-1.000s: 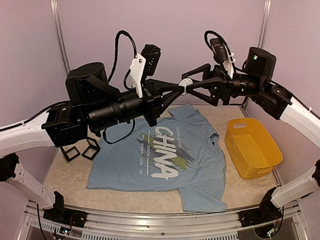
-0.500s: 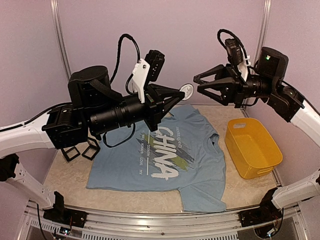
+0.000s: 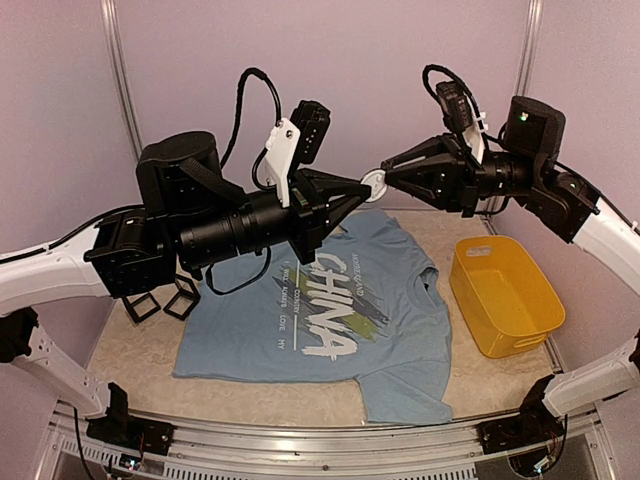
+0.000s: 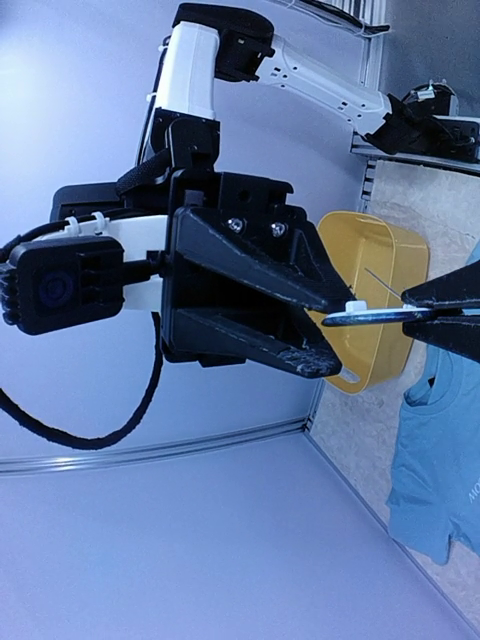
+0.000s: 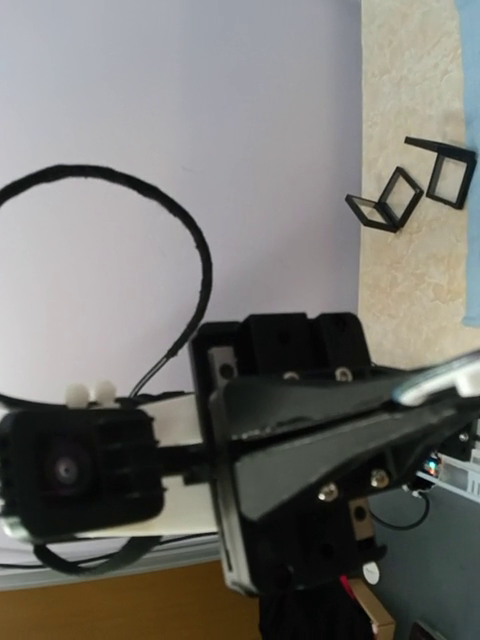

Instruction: Pin the brooch onto the clothing

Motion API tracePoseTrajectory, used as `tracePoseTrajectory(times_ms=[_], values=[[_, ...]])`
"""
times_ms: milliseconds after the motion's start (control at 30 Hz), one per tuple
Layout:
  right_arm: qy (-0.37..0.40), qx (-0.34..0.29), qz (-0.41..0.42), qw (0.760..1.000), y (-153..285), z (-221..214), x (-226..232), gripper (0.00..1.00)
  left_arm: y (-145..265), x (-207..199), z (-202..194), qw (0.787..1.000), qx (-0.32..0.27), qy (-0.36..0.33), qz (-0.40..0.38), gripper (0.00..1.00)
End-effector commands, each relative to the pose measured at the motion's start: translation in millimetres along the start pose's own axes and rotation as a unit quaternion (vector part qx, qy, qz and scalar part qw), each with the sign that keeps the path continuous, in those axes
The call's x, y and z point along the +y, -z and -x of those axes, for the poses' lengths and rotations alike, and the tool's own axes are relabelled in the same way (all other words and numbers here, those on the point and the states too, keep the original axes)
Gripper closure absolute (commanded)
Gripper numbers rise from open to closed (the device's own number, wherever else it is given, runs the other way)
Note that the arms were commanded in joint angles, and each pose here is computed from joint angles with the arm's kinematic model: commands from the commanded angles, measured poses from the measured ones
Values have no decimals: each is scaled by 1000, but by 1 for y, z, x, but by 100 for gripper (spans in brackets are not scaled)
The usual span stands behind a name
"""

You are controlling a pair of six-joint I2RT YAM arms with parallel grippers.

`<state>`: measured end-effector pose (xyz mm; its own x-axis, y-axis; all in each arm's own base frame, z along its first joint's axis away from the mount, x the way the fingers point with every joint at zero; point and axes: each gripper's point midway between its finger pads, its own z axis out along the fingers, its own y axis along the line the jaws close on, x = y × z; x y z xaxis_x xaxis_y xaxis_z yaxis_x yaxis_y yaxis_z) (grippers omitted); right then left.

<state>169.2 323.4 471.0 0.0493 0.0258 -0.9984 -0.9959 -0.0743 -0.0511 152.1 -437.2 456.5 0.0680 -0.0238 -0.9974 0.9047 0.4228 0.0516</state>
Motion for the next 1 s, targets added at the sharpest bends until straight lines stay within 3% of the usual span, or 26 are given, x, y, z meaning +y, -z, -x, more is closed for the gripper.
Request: tracePoseTrajectory(times_ms=[0, 133, 367, 533, 633, 900, 933, 967], values=[[-11, 11, 6, 1000, -1, -10, 0, 80, 4, -4, 15, 1000, -26, 4, -15, 100], [-19, 17, 17, 1000, -2, -16, 2, 78, 3, -5, 14, 999, -26, 6, -17, 100], [-18, 13, 25, 999, -3, -13, 4, 85, 0, -5, 12, 999, -25, 9, -19, 100], [-30, 19, 29, 999, -6, -20, 1, 91, -4, 4, 8, 999, -23, 25, -19, 100], [-31, 16, 37, 999, -6, -19, 3, 100, -6, 8, 6, 999, -20, 27, -21, 100], [-24, 4, 13, 1000, -3, -13, -1, 100, -9, 18, -5, 998, -8, 54, -21, 100], [-28, 5, -8, 1000, -2, -15, -9, 100, -10, 23, -7, 998, -6, 58, -14, 93], [-34, 9, -38, 999, 0, -19, -19, 100, -10, 29, -9, 998, -4, 63, -3, 69]])
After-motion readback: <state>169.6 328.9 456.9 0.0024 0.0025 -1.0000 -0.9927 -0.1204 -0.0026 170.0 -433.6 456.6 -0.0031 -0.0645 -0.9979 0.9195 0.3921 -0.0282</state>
